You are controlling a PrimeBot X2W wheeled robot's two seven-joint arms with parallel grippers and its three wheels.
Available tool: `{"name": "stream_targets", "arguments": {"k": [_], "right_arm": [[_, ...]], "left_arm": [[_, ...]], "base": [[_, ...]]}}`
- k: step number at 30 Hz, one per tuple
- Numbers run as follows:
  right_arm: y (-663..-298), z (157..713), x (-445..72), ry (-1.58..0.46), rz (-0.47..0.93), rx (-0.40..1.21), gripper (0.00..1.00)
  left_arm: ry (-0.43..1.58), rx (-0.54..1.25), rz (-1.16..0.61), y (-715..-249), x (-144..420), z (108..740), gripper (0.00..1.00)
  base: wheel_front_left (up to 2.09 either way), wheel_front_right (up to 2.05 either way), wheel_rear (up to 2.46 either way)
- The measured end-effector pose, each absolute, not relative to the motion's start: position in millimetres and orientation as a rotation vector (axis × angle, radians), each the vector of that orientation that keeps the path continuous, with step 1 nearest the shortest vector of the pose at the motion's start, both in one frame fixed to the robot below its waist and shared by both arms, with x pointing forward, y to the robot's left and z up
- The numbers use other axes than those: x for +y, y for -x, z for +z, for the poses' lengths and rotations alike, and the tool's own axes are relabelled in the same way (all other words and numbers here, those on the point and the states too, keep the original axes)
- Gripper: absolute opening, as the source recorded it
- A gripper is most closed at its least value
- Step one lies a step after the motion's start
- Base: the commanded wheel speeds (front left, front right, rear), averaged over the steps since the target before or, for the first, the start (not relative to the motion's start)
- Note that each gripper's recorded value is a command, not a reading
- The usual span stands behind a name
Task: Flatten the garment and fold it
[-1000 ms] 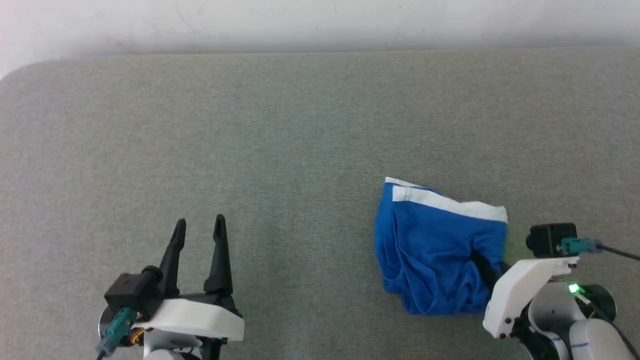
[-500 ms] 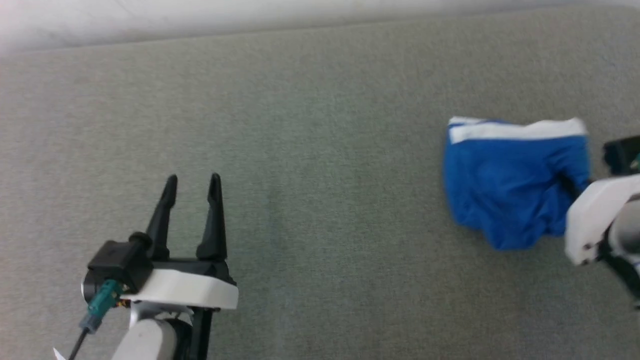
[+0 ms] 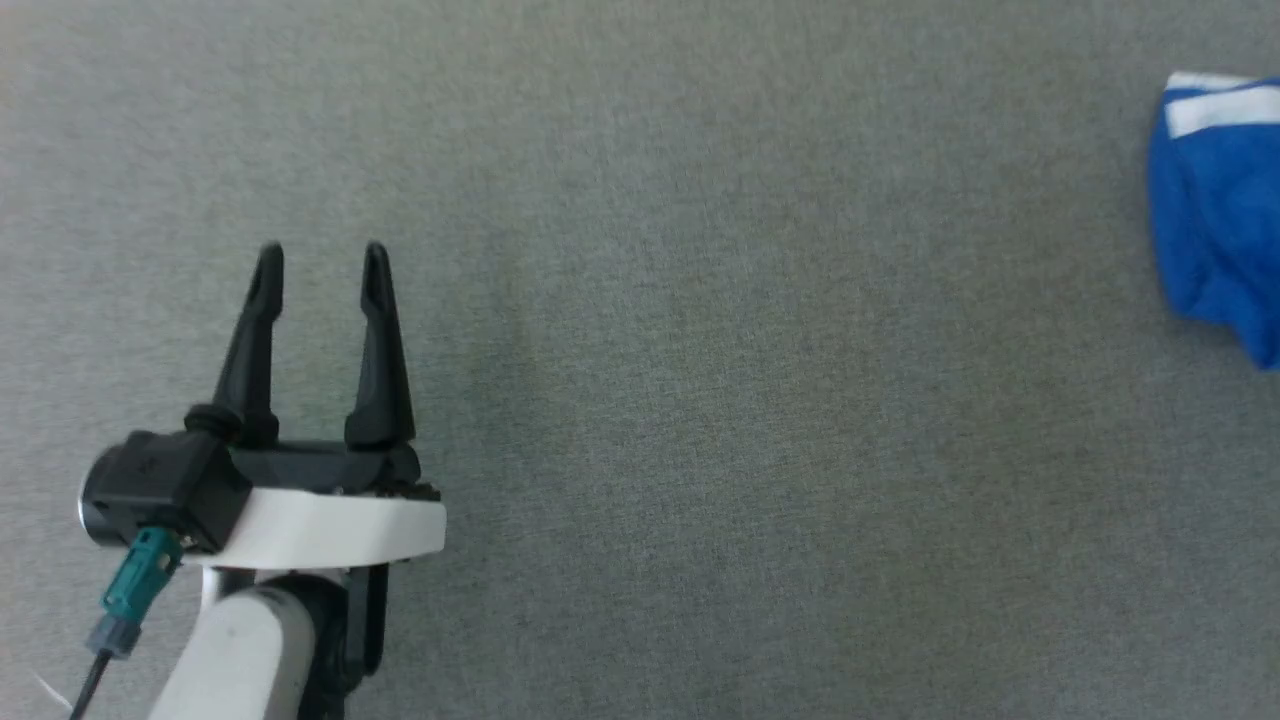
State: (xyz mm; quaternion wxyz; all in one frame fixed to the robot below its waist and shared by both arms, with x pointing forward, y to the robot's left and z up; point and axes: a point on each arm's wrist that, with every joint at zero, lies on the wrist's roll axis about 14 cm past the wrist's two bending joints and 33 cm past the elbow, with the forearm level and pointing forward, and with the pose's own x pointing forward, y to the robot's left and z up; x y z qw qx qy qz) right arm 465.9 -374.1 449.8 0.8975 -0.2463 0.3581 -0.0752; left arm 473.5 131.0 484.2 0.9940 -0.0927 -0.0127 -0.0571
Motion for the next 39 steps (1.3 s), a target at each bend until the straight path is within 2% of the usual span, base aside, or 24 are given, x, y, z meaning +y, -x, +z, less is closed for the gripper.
{"name": "stream_targets", "arguments": {"k": [11,12,13,16,19,24,30,39], "right_arm": [[-482,425,-422,0.656,-0.229,0.805,0.00],[-483,421,-424,0.658,-0.233,0.810,0.03],[-483,418,-426,0.651,-0.241,0.815,0.15],[-484,410,-429,0.655,-0.247,0.822,0.70],[-483,407,-432,0.650,-0.256,0.821,1.00],[-485,413,-434,0.627,-0.267,0.763,1.00],[-486,448,-430,0.539,-0.306,0.565,1.00],[-453,456,-361,0.329,-0.234,0.340,1.00]], "left_arm": [[0.178,-0.064,-0.159,-499,121,475,1.00],[0.179,-0.060,-0.161,-500,120,472,1.00],[0.180,-0.054,-0.165,-500,120,469,1.00],[0.192,-0.037,-0.176,-502,118,462,1.00],[0.203,-0.046,-0.175,-504,117,461,1.00],[0.207,-0.078,-0.166,-504,118,469,1.00],[0.195,-0.099,-0.149,-498,123,480,1.00],[0.194,-0.073,-0.103,-469,131,486,1.00]], "base": [[0.00,0.00,0.00],[0.00,0.00,0.00],[0.00,0.00,0.00],[0.00,0.00,0.00],[0.00,0.00,0.00],[0.00,0.00,0.00],[0.00,0.00,0.00],[0.00,0.00,0.00]]}}
